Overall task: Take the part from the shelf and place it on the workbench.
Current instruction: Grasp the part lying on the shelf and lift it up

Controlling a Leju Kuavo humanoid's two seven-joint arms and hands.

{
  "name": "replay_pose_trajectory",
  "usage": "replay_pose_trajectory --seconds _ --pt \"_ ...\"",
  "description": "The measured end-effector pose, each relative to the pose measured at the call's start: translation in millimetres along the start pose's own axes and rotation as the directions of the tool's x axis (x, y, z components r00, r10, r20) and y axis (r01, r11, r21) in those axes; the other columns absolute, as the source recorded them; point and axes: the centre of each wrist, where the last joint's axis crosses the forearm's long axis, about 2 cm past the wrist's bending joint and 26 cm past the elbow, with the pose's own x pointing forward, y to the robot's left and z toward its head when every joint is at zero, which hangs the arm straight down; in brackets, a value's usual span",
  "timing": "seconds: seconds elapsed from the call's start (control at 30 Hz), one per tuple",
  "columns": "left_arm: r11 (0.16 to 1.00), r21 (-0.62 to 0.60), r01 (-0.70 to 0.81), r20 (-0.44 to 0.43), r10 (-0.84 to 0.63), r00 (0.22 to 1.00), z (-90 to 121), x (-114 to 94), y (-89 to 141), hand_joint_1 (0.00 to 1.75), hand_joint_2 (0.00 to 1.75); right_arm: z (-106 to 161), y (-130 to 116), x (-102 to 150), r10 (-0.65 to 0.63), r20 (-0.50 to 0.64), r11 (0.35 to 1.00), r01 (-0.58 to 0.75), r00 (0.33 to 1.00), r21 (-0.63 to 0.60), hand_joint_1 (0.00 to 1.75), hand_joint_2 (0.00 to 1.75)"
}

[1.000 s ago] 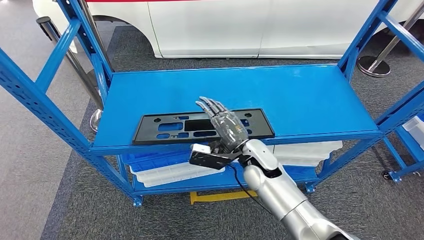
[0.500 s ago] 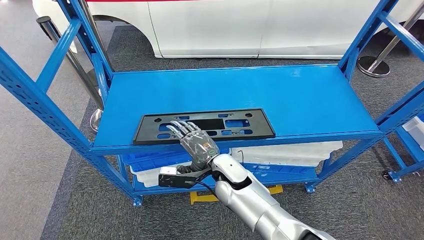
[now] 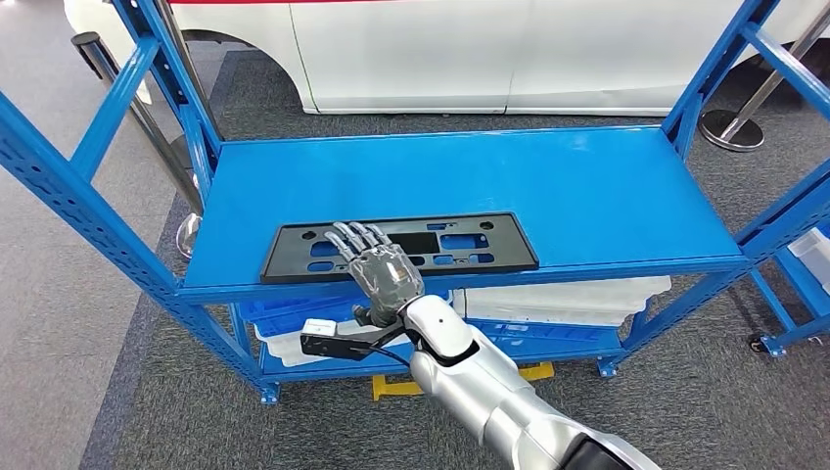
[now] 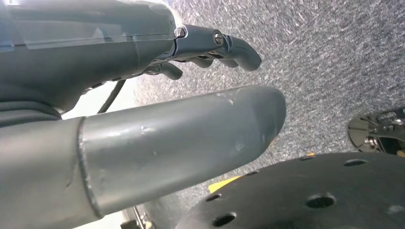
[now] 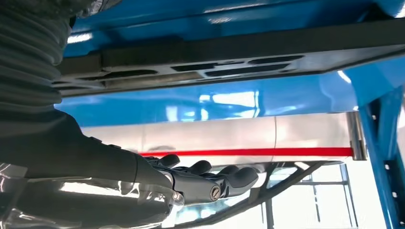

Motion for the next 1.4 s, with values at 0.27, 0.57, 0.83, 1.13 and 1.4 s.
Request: replay_pose_trajectory --seconds 0.27,0.57,0.83,1.13,1.4 --pt "0.999 0.006 0.032 0.007 -0.032 0.999 -0.3 -1.1 4.0 0.00 0.00 1.2 5.1 -17.0 0.100 -0.070 0.993 -0.095 0.993 0.064 0.00 1.75" --pt "0.998 0.014 0.054 0.011 -0.054 0.998 -0.3 -1.3 6.3 0.00 0.00 13.5 15.8 -35.2 0.160 -0.152 0.981 -0.140 0.975 0.136 0.00 1.75" --pt "0.998 0.015 0.056 0.009 -0.056 0.998 -0.3 -1.2 6.5 0.00 0.00 16.3 17.2 -41.8 0.155 -0.176 0.980 -0.129 0.972 0.152 0.53 1.75" --pt "0.998 0.012 0.057 0.012 -0.057 0.998 -0.2 -0.8 6.5 0.00 0.00 11.8 13.1 -42.4 0.132 -0.174 0.982 -0.106 0.976 0.154 1.56 1.75" --pt "0.998 0.013 0.058 0.024 -0.058 0.998 0.0 0.0 6.9 0.00 0.00 2.5 6.4 -36.8 0.117 -0.170 0.985 -0.092 0.978 0.146 1.37 1.75"
